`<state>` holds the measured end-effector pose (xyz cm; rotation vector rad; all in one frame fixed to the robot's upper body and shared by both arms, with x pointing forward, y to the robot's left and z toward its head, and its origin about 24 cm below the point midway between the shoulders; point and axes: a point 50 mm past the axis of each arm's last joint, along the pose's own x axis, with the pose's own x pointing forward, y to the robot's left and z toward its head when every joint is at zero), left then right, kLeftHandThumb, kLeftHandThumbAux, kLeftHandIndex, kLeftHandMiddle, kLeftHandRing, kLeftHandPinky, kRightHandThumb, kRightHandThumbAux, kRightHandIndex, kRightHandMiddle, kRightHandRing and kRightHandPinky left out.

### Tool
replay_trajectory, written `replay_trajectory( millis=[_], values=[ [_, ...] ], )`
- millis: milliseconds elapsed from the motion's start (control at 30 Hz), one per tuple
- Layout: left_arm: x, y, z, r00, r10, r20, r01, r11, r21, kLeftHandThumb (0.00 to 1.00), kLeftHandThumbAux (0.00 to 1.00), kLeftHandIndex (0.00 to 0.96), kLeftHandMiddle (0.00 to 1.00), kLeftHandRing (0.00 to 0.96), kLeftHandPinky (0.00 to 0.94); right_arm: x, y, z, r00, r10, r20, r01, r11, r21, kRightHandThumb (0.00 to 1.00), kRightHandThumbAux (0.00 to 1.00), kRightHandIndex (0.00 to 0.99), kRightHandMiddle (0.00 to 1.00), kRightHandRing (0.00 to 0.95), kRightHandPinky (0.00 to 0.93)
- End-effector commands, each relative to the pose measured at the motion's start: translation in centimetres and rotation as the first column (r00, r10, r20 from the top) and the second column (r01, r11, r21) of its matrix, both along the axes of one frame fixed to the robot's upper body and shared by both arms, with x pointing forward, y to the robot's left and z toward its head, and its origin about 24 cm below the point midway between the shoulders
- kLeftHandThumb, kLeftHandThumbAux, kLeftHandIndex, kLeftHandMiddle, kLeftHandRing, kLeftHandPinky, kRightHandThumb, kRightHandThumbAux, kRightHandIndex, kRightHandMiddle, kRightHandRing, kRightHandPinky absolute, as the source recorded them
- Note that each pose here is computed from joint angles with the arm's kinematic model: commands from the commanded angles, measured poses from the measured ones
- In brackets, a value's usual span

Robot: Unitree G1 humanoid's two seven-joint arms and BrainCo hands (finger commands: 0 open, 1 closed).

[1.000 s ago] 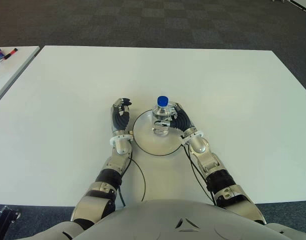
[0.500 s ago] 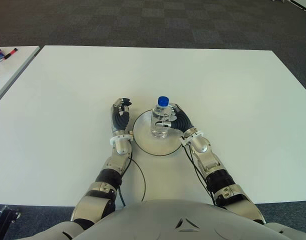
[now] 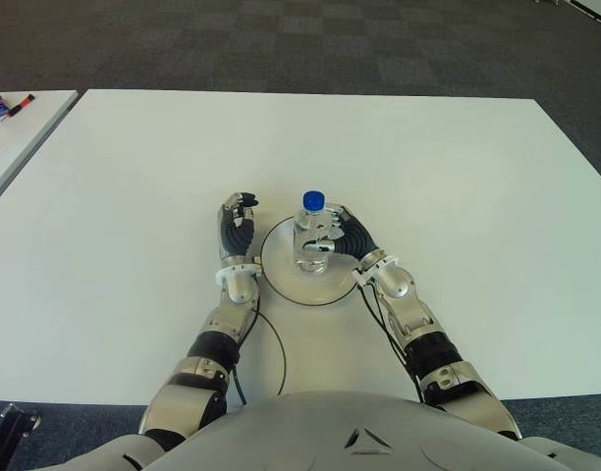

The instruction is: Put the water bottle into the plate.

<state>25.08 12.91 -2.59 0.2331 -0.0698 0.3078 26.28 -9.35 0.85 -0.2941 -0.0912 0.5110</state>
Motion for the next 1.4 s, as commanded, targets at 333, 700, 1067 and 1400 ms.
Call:
replay_trajectory(
  millis=[333,700,1067,1400],
  values=[
    [-0.25,-0.09,-0.41,1.0,-0.017,-0.022,0.017,1.0,-0.001,0.837,0.678,0.407,0.457,0.369,0.408,-0.07,-0.39,-0.58,0.999,-0.018,-0.043,0.017,1.0,-0.011,0.713,0.709,0.413,0.368,0.41,0.446],
    [-0.23,-0.04,-0.44,1.0,-0.016,-0.025,0.016,1.0,0.006,0.836,0.679,0.398,0.465,0.39,0.423,-0.05,-0.49,-0.68,0.999,-0.03,-0.041,0.03,1.0,-0.01,0.71,0.709,0.413,0.351,0.366,0.398],
    [-0.25,-0.04,-0.44,1.0,-0.014,-0.022,0.014,1.0,0.007,0.836,0.678,0.402,0.461,0.387,0.417,0.02,-0.64,-0.81,0.998,-0.027,-0.052,0.027,1.0,-0.006,0.653,0.538,0.208,0.236,0.262,0.292],
    [-0.23,0.0,-0.51,1.0,-0.014,-0.024,0.015,1.0,0.013,0.837,0.678,0.407,0.458,0.379,0.407,0.07,-0.81,-0.89,0.999,-0.033,-0.031,0.033,0.999,-0.002,0.579,0.438,0.075,0.132,0.148,0.188]
  ],
)
